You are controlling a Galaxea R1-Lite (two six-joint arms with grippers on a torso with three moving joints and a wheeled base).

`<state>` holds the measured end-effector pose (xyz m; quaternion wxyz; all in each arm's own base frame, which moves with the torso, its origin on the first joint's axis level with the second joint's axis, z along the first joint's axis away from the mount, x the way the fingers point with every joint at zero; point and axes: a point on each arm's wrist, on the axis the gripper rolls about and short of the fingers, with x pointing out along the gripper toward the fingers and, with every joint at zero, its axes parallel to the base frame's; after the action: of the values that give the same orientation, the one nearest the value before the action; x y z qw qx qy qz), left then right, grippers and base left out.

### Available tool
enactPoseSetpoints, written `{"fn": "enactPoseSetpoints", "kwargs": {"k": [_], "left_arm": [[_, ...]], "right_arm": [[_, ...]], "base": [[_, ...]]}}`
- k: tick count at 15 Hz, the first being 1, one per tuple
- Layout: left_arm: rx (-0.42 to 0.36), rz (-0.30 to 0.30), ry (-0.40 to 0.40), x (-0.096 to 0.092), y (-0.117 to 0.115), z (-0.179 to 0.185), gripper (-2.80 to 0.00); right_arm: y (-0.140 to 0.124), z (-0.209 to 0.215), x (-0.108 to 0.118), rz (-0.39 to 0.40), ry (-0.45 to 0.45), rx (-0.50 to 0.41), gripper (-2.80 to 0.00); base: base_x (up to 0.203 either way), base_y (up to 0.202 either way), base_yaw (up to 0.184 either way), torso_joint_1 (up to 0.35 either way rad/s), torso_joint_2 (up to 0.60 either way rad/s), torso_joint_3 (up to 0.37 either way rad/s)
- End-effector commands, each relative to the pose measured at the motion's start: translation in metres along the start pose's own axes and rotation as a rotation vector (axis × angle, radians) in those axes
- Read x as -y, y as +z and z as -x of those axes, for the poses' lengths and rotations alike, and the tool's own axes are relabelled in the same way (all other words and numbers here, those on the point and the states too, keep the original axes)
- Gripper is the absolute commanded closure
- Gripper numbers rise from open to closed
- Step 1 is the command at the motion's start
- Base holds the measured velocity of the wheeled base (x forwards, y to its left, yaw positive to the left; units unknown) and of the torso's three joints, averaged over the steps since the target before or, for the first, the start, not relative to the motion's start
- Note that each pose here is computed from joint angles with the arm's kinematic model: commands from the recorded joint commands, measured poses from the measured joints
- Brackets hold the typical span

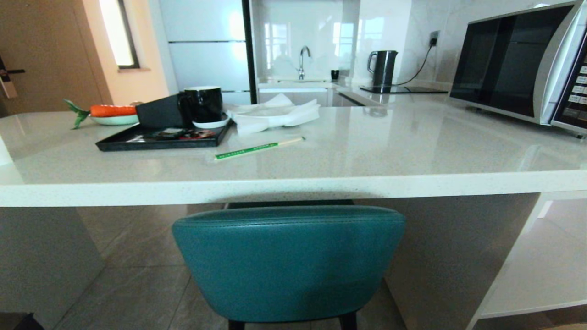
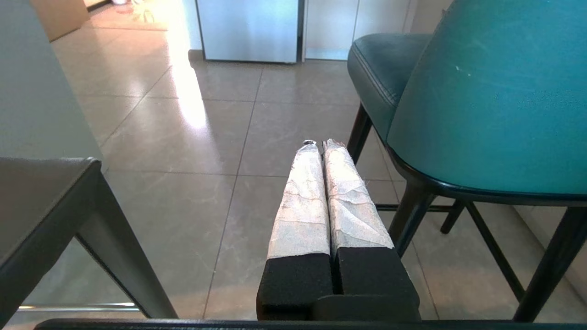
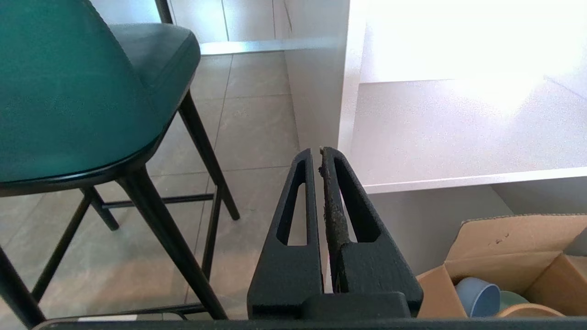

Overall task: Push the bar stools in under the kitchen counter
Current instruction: Pull the blue chair out from under the dining table

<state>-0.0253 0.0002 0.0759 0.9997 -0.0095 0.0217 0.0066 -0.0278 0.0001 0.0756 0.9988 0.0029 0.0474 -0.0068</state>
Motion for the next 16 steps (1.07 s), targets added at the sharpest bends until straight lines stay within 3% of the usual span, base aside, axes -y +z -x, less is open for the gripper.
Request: {"fn": "enactPoseSetpoints", "kwargs": {"k": [1,10,13,16], "left_arm": [[-0.002,0.001,0.001,0.0,-0.0001,-0.0001,0.0],[-0.001,-0.008,0.006,0.0001,0.0003,0.0,0.0],[-0.002,-0.005,0.0,0.0001,0.0002,0.0001,0.0],[0.001,0.007,0.004,0.0,0.0003,0.0002,0.0]], "right_arm": [[0.0,-0.0001,0.0,0.0,0.0,-0.002,0.0],[-0.0001,0.0,0.0,0.003,0.001,-0.001,0.0],[-0.0013,-0.0004,-0.0005,0.065,0.022,-0.004,0.0],[-0.0014,-0.0004,-0.0007,0.062,0.03,-0.006,0.0]], "base": [[0.0,0.0,0.0,0.0,0.0,0.0],[0.0,0.0,0.0,0.0,0.0,0.0],[0.0,0.0,0.0,0.0,0.0,0.0],[0.0,0.0,0.0,0.0,0.0,0.0]]}}
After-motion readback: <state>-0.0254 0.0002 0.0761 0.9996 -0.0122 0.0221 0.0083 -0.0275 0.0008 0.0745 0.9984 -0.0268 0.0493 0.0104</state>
